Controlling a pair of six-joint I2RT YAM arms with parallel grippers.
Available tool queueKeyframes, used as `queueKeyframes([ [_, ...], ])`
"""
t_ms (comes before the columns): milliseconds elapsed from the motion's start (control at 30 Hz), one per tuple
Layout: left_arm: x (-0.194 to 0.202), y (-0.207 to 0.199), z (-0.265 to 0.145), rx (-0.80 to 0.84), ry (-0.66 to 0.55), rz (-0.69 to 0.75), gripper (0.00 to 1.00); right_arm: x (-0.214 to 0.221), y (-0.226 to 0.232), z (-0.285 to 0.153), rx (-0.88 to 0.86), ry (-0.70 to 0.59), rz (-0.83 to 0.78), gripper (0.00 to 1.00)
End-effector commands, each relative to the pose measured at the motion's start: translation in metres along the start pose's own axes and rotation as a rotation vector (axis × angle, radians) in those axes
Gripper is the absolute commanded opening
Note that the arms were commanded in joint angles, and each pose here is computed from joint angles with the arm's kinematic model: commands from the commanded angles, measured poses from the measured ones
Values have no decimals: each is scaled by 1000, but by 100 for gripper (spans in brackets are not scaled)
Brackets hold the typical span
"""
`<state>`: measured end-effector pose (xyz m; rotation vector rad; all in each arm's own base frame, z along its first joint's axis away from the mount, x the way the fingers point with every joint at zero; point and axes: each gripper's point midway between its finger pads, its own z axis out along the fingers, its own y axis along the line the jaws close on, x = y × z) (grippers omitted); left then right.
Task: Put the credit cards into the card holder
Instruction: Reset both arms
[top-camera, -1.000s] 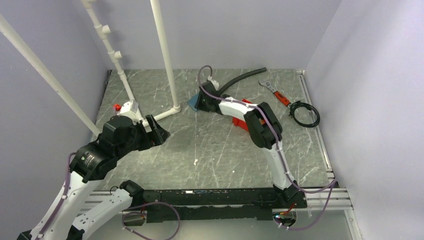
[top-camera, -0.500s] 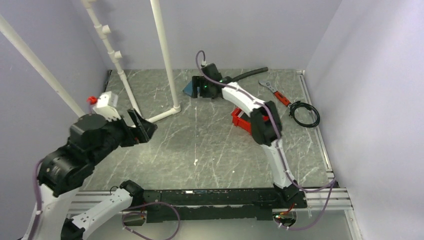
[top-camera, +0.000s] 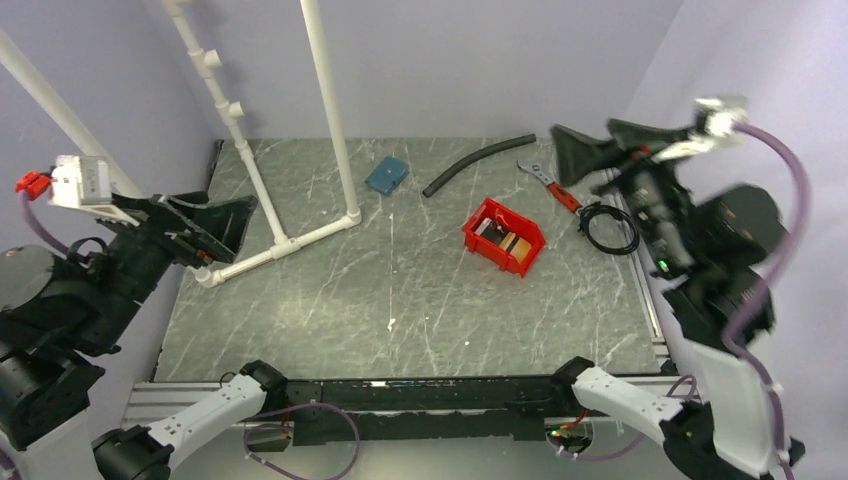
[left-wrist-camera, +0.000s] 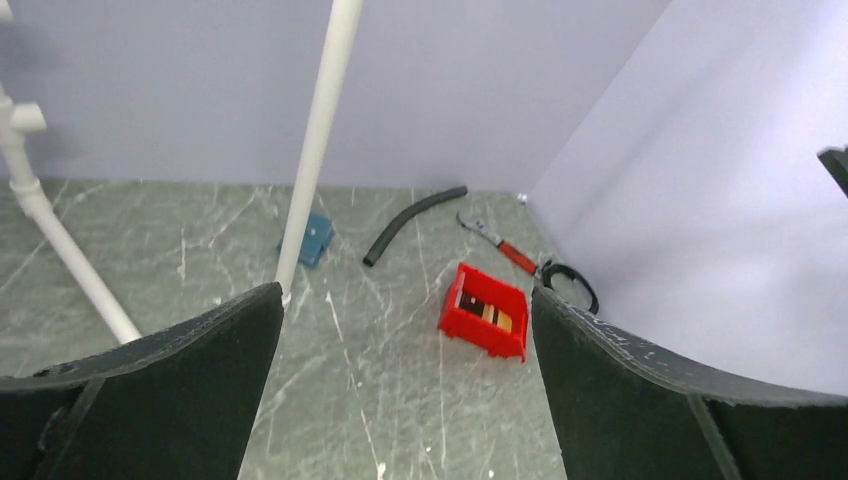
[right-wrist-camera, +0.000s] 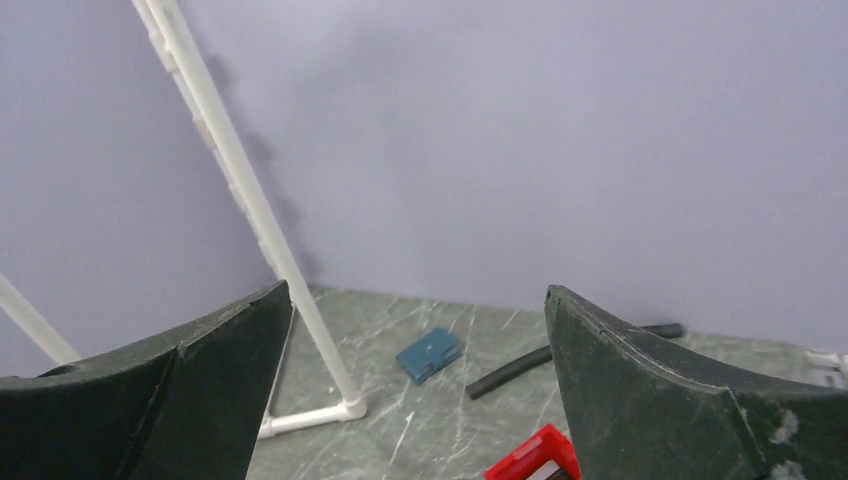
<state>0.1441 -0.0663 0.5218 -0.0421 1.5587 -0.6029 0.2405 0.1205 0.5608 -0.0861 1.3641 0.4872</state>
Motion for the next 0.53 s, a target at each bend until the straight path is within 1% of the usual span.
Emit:
queueKeyframes([
  [0, -31, -10, -4, 44, -108, 36, 99, 26, -28, -16, 112, 57, -60, 100],
  [100, -38, -12, -11, 59, -135, 28, 99, 4, -40, -46, 157, -23, -11, 100],
  [200, -40, -12, -14, 59, -141, 27, 99, -4, -51, -71, 191, -79, 11, 100],
  [367, -38, -11, -15, 52, -135, 19, 99, -6, -68, -93, 267, -94, 41, 100],
  [500, -35, -9, -14, 47, -130, 13, 99, -1, -70, -99, 261, -82, 10, 100],
])
